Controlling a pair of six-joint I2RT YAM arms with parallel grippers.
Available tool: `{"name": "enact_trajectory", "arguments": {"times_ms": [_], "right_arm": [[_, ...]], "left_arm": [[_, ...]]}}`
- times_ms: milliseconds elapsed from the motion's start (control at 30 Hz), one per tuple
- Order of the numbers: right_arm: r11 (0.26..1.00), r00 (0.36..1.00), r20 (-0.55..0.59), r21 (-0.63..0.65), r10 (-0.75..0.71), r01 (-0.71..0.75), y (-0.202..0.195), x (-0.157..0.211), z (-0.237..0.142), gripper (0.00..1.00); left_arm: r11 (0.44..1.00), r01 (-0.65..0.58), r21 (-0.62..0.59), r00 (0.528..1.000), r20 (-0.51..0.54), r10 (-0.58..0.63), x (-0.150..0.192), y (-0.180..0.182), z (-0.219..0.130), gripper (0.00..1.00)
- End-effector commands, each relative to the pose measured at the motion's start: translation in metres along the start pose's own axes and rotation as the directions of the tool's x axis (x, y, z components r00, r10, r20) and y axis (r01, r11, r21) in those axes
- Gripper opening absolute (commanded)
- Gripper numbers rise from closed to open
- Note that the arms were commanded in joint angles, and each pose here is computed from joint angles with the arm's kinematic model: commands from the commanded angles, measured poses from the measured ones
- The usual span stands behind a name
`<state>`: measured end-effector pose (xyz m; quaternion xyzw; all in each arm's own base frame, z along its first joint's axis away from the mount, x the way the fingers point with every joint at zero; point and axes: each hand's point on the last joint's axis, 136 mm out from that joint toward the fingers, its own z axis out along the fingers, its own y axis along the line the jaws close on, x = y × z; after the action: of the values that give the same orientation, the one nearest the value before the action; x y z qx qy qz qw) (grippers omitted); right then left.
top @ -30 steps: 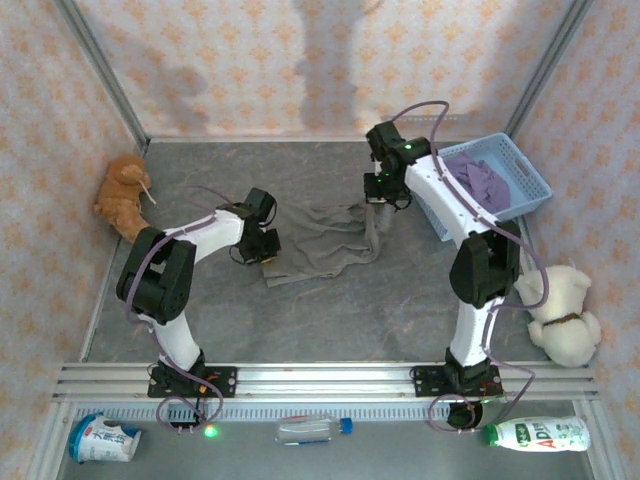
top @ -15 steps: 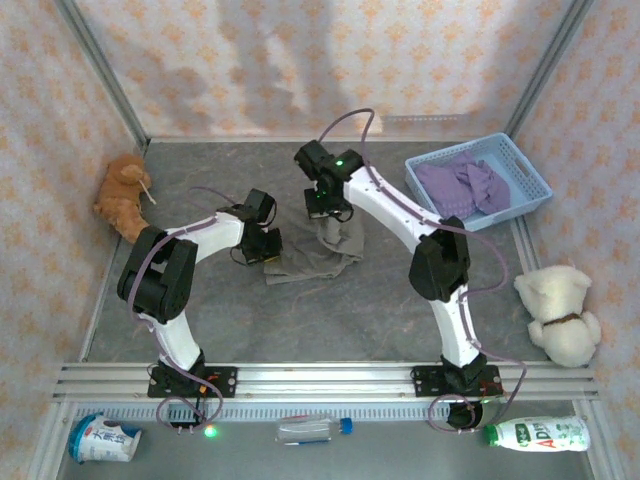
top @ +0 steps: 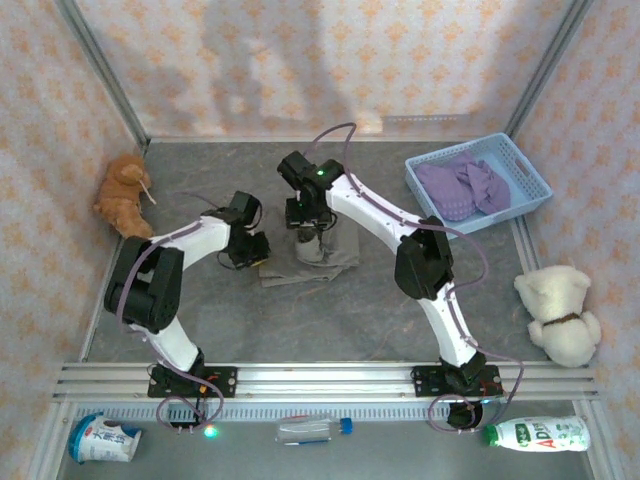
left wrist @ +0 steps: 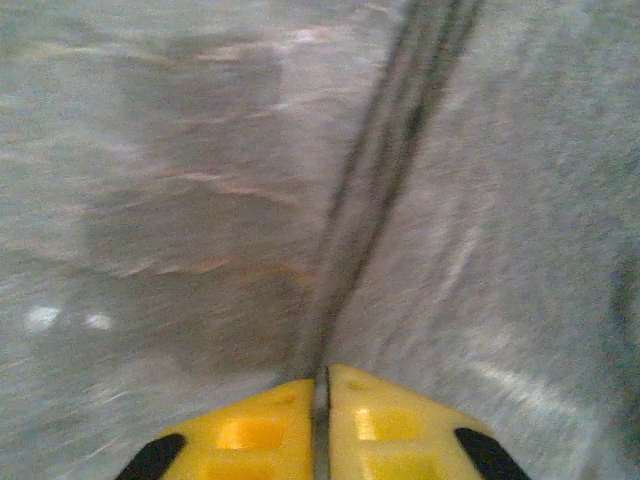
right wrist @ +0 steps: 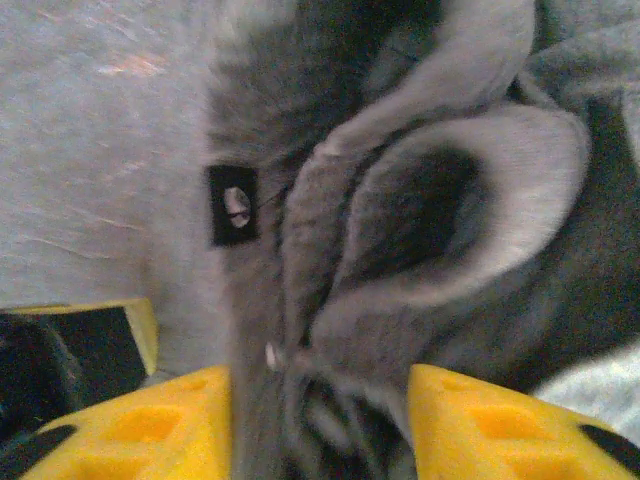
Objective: Fold and stack the mixed laundry pile
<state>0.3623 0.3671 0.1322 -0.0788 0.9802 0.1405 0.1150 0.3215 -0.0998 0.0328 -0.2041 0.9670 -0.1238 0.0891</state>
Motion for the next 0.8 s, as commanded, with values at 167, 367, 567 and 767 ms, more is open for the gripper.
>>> {"name": "enact_trajectory", "arguments": {"times_ms": [167, 367, 567, 767], "right_arm": [[0.983, 0.992, 0.125, -0.182, 0.037, -0.014, 0.04, -0.031, -0.053, 0.61], [0.994, 0.979, 0.184, -0.071, 0.093, -0.081, -0.006, -0.042, -0.069, 0.6], [0.984, 0.963, 0.212, 0.016, 0.17, -0.177, -0.069, -0.042, -0.082, 0.6], [0.965, 0.949, 0.181, 0.008, 0.257, -0.263, -0.111, -0.033, -0.082, 0.6]], "left_arm": [[0.992, 0.092, -0.081, 0.992, 0.099, -0.084, -0.007, 0.059, -0.055, 0.22], [0.997, 0.05, 0.051, 0.989, 0.14, -0.056, -0.015, 0.032, -0.076, 0.56], [0.971, -0.025, 0.239, 0.981, 0.195, -0.023, -0.024, -0.029, -0.09, 0.75], [0.964, -0.074, 0.257, 0.985, 0.168, 0.031, -0.022, -0.067, -0.062, 0.76]]}}
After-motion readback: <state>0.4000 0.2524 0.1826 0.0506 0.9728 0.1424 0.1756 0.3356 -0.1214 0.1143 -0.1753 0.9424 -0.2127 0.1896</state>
